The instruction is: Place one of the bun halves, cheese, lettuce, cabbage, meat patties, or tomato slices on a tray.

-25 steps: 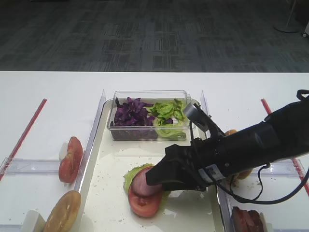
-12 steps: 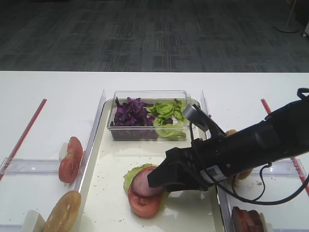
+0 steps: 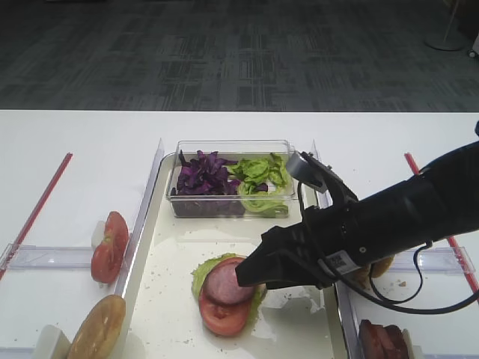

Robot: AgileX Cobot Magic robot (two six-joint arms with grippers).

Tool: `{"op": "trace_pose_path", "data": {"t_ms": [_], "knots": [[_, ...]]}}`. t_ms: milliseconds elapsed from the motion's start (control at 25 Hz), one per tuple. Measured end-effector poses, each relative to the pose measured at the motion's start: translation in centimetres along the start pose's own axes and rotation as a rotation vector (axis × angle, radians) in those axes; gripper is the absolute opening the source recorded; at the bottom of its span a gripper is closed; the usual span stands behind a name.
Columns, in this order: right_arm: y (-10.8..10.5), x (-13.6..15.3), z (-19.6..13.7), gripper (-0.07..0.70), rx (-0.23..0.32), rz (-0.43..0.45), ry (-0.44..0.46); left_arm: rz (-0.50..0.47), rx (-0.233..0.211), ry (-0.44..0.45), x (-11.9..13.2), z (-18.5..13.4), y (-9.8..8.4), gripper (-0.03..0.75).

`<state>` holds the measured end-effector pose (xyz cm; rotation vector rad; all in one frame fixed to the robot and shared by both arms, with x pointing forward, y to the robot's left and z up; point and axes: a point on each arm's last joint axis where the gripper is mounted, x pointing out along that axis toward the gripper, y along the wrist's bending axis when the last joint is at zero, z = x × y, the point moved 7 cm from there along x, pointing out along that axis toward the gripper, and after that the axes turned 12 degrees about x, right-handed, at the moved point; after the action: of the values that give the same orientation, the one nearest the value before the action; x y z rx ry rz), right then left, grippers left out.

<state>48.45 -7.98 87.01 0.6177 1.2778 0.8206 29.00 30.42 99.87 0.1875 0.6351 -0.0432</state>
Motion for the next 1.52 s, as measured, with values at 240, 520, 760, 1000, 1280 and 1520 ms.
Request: {"op": "trace_pose_path", "data": {"t_ms": [240,520,760,1000,1280,1520], "knots": [[0.1,-0.1,-0.1,0.434,-0.010,-0.002,0.005,0.000,0.000,0.000,0.0,0.0,0.0,0.565],[0.1,-0.1,-0.2,0.435,-0.031,-0.023,0.043,0.000,0.000,0.000,0.0,0.0,0.0,0.565],[0.7,-0.5,1.1,0.435,-0.080,-0.068,0.098,0.000,0.000,0.000,0.0,0.0,0.0,0.565],[1.0,-1.3,1.8,0.435,-0.118,-0.149,0.194,0.000,0.000,0.000,0.0,0.0,0.0,0.565],[2.7,-2.5,3.3,0.435,-0.139,-0.183,0.258,0.000,0.000,0.000,0.0,0.0,0.0,0.565],[4.2,-4.0,4.7,0.435,-0.135,-0.241,0.305,0.000,0.000,0.000,0.0,0.0,0.0,0.565]]}}
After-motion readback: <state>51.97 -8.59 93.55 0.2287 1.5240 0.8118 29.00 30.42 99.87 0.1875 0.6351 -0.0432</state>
